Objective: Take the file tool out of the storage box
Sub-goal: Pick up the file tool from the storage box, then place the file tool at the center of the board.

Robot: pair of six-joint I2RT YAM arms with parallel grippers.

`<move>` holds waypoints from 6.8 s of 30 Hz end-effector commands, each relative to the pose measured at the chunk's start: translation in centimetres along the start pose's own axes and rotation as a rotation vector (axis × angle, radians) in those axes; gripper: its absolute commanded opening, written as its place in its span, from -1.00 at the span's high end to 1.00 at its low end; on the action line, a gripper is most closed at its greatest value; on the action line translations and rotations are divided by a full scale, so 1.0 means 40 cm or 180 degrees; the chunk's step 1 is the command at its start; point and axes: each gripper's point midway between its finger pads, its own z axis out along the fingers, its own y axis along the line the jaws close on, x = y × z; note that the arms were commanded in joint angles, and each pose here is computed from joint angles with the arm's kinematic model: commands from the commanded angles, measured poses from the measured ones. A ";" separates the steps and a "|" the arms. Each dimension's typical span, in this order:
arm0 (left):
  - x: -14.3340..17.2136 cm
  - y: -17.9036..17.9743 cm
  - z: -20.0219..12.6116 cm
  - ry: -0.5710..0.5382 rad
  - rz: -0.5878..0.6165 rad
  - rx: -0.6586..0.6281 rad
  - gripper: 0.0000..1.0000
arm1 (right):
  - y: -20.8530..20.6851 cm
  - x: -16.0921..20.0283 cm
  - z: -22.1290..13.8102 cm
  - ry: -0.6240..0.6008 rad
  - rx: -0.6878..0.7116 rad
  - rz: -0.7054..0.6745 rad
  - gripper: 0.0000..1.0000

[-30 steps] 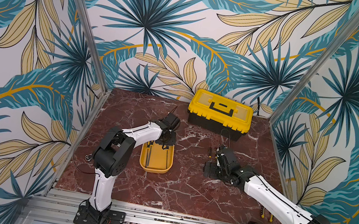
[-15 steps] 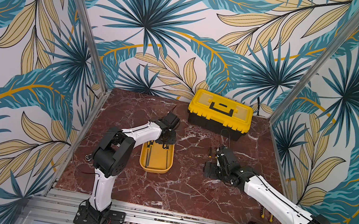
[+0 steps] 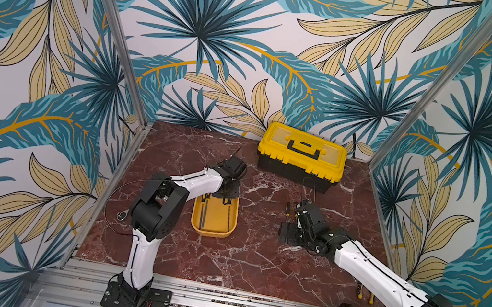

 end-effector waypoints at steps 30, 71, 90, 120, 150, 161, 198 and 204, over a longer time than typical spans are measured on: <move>0.019 -0.012 0.034 0.0101 0.0112 -0.0075 0.51 | -0.020 0.020 0.014 0.0033 0.0096 -0.0010 -0.99; -0.018 -0.129 -0.362 -0.0099 -0.0543 0.2168 0.70 | 0.449 -0.112 -0.104 -0.0060 -0.2052 0.0256 0.16; -0.014 -0.143 -0.367 -0.0062 -0.0597 0.2318 0.71 | 0.523 -0.087 -0.087 0.0084 -0.2256 0.0215 0.38; -0.034 -0.138 -0.386 -0.0130 -0.0570 0.2330 -0.09 | 0.489 -0.090 -0.079 -0.0005 -0.1942 0.0225 0.99; 0.032 0.036 -0.425 -0.0238 0.0091 0.1252 -1.00 | 0.073 0.012 0.174 0.0358 0.0704 -0.0307 1.00; 0.027 0.044 -0.434 -0.0296 0.0065 0.1211 -1.00 | 0.036 0.023 0.213 0.0474 0.0758 -0.0246 1.00; 0.026 0.118 -0.332 -0.0212 0.0125 0.0402 -0.99 | 0.031 0.041 0.221 0.0516 0.0657 -0.0162 0.58; 0.007 0.107 -0.307 -0.0271 0.0151 0.0276 -0.87 | 0.063 -0.013 0.144 0.0297 0.0407 -0.0137 0.28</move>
